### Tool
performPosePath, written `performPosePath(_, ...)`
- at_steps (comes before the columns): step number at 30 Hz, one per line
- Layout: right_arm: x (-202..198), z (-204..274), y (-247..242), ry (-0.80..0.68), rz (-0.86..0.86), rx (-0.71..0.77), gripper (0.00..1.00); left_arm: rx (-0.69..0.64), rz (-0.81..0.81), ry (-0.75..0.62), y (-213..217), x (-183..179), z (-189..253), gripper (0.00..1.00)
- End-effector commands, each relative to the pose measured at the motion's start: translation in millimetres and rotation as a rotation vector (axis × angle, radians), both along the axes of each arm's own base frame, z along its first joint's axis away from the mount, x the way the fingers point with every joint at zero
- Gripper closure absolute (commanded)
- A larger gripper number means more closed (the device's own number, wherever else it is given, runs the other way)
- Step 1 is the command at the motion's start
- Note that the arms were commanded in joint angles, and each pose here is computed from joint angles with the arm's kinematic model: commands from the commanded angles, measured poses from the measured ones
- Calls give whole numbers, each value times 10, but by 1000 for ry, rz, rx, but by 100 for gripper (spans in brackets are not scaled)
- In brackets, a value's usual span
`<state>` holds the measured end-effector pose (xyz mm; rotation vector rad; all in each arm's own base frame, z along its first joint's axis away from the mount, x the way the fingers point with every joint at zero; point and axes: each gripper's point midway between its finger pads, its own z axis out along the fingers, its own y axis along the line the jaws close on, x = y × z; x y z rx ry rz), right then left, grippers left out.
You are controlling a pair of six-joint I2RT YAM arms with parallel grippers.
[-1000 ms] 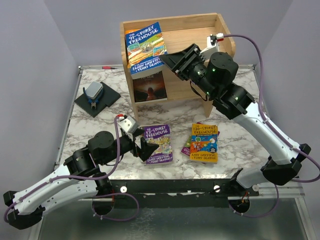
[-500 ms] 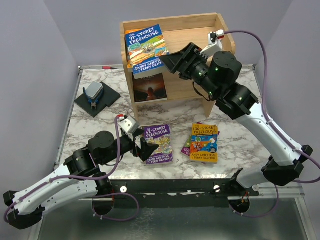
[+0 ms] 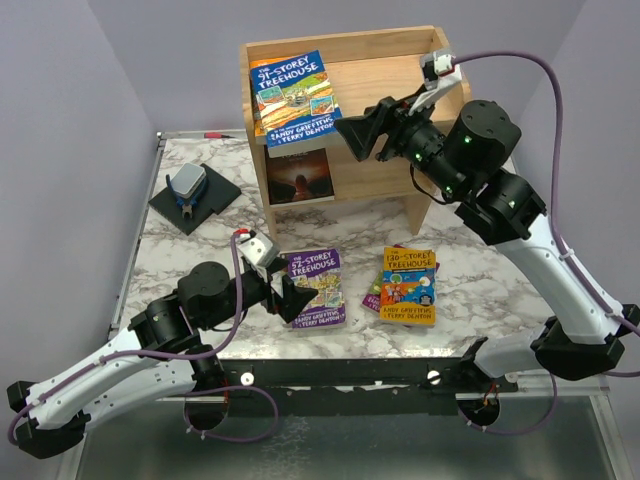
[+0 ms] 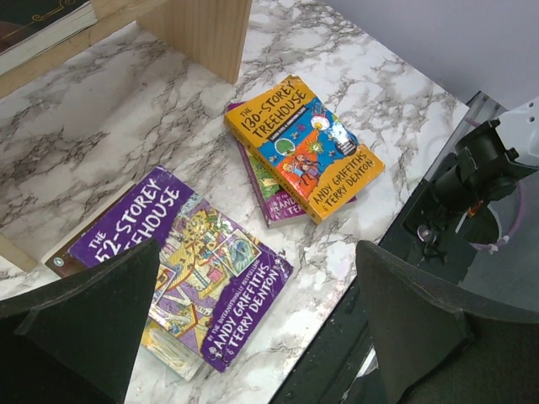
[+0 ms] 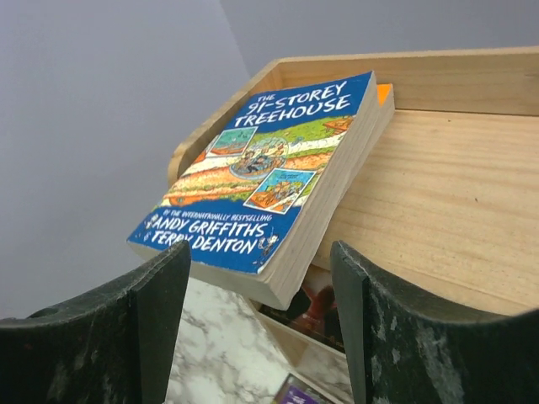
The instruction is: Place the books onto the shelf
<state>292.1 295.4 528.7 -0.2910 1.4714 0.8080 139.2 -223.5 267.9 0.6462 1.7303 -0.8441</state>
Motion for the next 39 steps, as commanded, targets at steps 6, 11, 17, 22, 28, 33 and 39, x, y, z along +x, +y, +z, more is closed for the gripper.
performPosePath(6, -197, -195, 104, -224, 171, -295, 34, 36, 14, -2, 28, 34, -93, 1)
performPosePath(11, -130, -346, 167, -214, 179, -341, 36, 31, 16, -3, 33, 33, -82, 1)
performPosePath(17, -23, -484, 223, -194, 162, -357, 38, 29, 18, -3, 38, 33, -78, 1)
performPosePath(22, 47, -560, 265, -181, 151, -362, 40, 29, 20, -4, 40, 36, -75, 1)
performPosePath(28, 47, -566, 337, -191, 175, -348, 48, 28, 23, -6, 47, 39, -70, 1)
performPosePath(33, 90, -581, 409, -194, 185, -346, 53, 28, 25, -4, 51, 39, -75, 1)
performPosePath(39, 190, -610, 491, -187, 177, -347, 58, 28, 24, -4, 51, 36, -72, 1)
